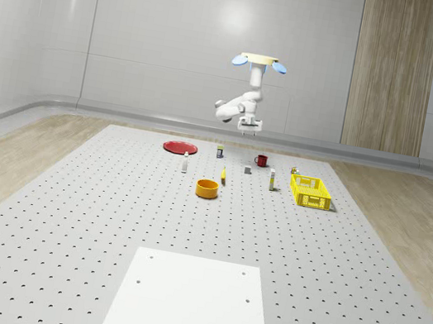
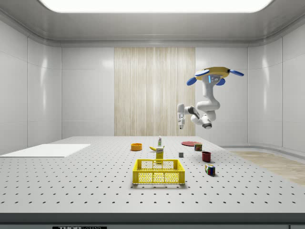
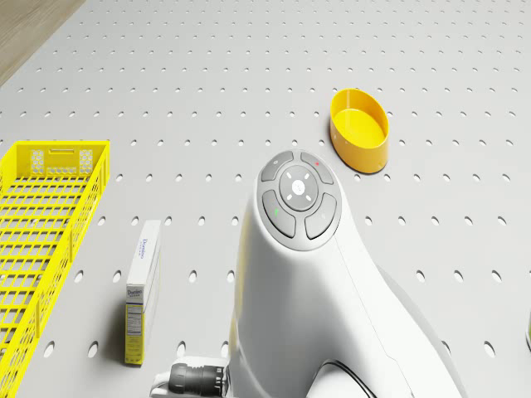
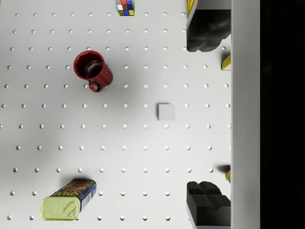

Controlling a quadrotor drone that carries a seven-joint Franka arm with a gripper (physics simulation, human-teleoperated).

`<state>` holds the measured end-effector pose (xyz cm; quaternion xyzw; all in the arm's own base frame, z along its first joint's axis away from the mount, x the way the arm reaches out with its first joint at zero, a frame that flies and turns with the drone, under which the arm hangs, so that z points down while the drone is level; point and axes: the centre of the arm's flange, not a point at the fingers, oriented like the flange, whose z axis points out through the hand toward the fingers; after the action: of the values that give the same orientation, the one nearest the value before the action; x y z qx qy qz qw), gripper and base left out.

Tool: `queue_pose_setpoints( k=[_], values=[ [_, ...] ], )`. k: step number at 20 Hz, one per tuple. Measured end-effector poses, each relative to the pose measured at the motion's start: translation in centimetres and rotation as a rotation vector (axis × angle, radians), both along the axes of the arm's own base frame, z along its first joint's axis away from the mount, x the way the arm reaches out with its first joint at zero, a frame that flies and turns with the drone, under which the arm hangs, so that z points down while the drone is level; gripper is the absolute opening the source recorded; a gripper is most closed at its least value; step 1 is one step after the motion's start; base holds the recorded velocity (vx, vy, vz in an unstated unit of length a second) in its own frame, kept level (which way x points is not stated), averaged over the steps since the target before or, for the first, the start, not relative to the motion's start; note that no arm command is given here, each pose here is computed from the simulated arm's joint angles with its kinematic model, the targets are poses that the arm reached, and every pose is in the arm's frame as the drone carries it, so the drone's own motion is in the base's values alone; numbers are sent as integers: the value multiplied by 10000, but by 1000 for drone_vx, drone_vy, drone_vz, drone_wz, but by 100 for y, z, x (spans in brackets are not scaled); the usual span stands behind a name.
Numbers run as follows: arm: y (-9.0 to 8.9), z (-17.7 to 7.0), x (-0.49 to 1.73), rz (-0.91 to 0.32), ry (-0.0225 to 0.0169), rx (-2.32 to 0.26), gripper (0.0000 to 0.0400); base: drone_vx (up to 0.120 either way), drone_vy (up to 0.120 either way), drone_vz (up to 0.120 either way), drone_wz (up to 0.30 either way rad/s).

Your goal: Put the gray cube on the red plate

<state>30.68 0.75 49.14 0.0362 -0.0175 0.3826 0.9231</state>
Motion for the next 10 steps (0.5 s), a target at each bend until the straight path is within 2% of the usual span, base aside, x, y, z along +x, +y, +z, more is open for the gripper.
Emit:
queue_pose_setpoints(
  k=[5,10],
  values=[
    [-46,-5,0,-11,17,-470,400,0,8,-120,0],
    [-65,-6,-1,-15,24,-661,400,0,120,-120,0]
  ],
)
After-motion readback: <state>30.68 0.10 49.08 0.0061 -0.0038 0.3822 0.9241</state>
